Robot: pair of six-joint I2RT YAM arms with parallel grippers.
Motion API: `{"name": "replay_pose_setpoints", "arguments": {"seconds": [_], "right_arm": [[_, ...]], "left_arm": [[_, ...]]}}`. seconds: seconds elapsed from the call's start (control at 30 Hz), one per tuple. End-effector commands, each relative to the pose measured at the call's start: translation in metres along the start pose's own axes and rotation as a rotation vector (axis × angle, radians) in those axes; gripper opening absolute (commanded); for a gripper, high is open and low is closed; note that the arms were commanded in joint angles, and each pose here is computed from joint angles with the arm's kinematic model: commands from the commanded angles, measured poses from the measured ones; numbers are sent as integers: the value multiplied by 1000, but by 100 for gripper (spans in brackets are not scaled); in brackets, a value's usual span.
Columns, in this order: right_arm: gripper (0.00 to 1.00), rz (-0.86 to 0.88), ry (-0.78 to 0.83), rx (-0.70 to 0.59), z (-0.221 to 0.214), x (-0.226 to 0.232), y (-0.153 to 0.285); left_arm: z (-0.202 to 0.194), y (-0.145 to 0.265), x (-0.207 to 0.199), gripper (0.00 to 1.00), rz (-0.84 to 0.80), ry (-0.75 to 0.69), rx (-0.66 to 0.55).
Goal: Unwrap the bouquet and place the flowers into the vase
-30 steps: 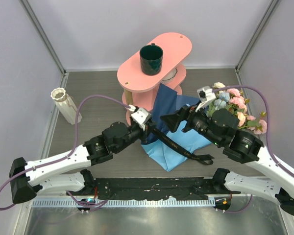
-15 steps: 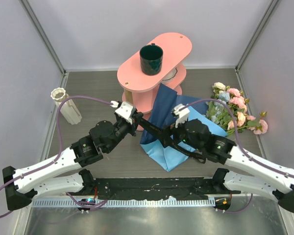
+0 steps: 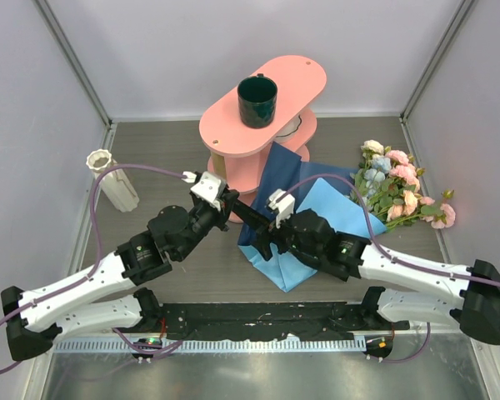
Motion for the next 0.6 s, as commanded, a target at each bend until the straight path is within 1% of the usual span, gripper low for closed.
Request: {"name": "replay_pose_setpoints", "arguments": {"seconds": [0.0, 0.03, 0.1, 0.17, 0.2, 0.23, 0.27, 0.3, 0.33, 0.4, 0.5, 0.57], "right_arm": [[86, -52, 51, -83, 2, 14, -11], [86, -74, 69, -87, 1, 18, -12], [83, -188, 101, -117, 3, 19, -14], [77, -234, 121, -130, 4, 25, -13], [74, -297, 117, -146, 6, 22, -12], [69, -307, 116, -155, 7, 22, -10], [65, -320, 105, -170, 7, 21, -8], [56, -349, 95, -188, 8, 19, -6], [52, -361, 79, -209, 10, 17, -3], [45, -370, 69, -225, 10, 16, -1], [37, -363, 59, -244, 14, 17, 0], [34, -355, 57, -249, 15, 17, -1]], "left_arm": [[24, 3, 5, 0, 24, 45, -67], [24, 3, 6, 0, 28, 47, -65], [25, 3, 6, 0, 33, 48, -68], [25, 3, 8, 0, 43, 49, -70], [24, 3, 8, 0, 46, 49, -70], [25, 4, 9, 0, 51, 50, -71], [24, 4, 10, 0, 59, 50, -72], [25, 4, 10, 0, 62, 51, -73], [25, 5, 11, 0, 65, 53, -76], [24, 5, 11, 0, 66, 54, -73], [26, 6, 11, 0, 52, 66, -80], [25, 6, 11, 0, 44, 72, -84]]}}
Point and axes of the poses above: each gripper's point midway between its finger pads, its own y axis back along the fingers, its own x axis along the line the jaws close on, z = x × y, the point moved 10 cm from there along y, back along the fingers
